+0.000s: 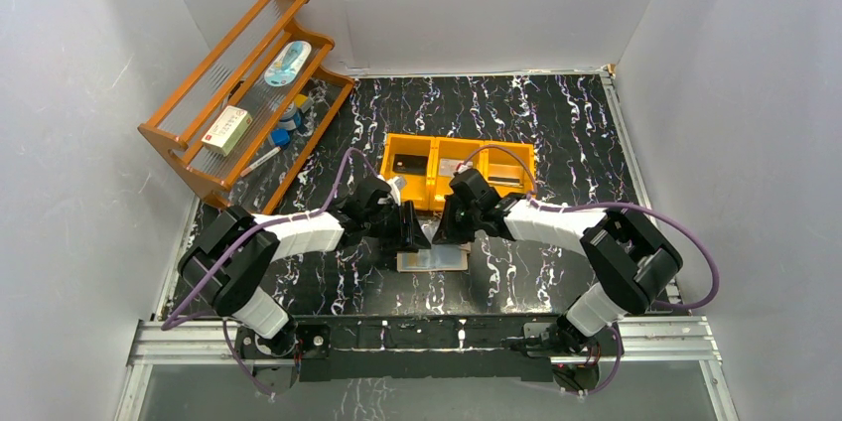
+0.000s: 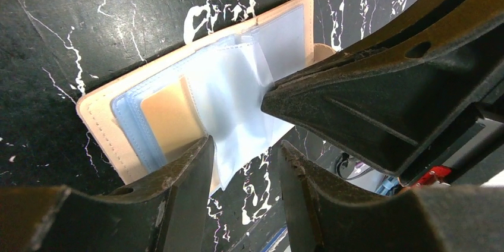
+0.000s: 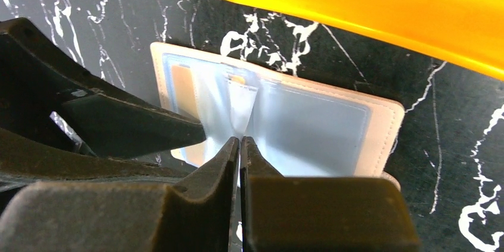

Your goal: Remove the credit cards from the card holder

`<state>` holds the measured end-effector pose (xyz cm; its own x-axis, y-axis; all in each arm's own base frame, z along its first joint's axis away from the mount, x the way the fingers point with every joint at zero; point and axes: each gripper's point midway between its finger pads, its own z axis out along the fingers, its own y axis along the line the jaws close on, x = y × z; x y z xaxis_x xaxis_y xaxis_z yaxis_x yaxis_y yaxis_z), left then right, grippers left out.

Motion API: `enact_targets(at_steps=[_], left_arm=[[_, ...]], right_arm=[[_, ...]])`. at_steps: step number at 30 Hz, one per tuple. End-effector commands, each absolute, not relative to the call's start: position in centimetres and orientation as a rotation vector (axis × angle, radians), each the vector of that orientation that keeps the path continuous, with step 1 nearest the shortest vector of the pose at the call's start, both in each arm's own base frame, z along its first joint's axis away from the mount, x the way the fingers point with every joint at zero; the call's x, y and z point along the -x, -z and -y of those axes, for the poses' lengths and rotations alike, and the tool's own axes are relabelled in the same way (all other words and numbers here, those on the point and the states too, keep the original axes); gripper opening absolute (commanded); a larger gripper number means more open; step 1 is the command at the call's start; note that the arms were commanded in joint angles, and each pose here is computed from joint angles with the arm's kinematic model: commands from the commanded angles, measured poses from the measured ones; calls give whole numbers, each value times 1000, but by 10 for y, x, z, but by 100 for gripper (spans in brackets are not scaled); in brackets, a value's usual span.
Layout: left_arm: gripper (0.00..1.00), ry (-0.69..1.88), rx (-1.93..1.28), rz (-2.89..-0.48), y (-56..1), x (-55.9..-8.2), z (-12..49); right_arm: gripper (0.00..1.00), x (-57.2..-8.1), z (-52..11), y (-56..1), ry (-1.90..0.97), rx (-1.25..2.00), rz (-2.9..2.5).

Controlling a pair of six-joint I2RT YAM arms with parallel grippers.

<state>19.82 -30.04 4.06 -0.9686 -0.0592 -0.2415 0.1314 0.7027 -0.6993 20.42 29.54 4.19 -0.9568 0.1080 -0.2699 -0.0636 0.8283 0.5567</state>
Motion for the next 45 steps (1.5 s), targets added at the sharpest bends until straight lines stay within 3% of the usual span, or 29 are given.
enact_targets(at_steps=[1, 7, 18, 28, 31, 34, 45], left_arm=[[44, 1099, -78, -2655, -46, -196, 297], [45, 1073, -84, -2638, -50, -199, 294], [46, 1138, -147, -2622, -57, -201, 306], [41, 1381, -269, -2580, -72, -197, 338], [41, 1402, -286, -2554, -77, -198, 341], [41, 1424, -306, -2524, -84, -200, 346], [40, 1473, -366, -2550, -71, -200, 368]], right_arm=[[11, -209, -290, -39, -776, -53, -2728], [4, -209, -275, -28, -683, -101, -2748], [4, -208, -275, -25, -709, -117, -2758], [13, -211, -278, -37, -759, -117, -2719], [29, -215, -279, -51, -778, -118, -2670], [37, -224, -268, -64, -733, -164, -2599], [39, -234, -200, -84, -439, -467, -2440]])
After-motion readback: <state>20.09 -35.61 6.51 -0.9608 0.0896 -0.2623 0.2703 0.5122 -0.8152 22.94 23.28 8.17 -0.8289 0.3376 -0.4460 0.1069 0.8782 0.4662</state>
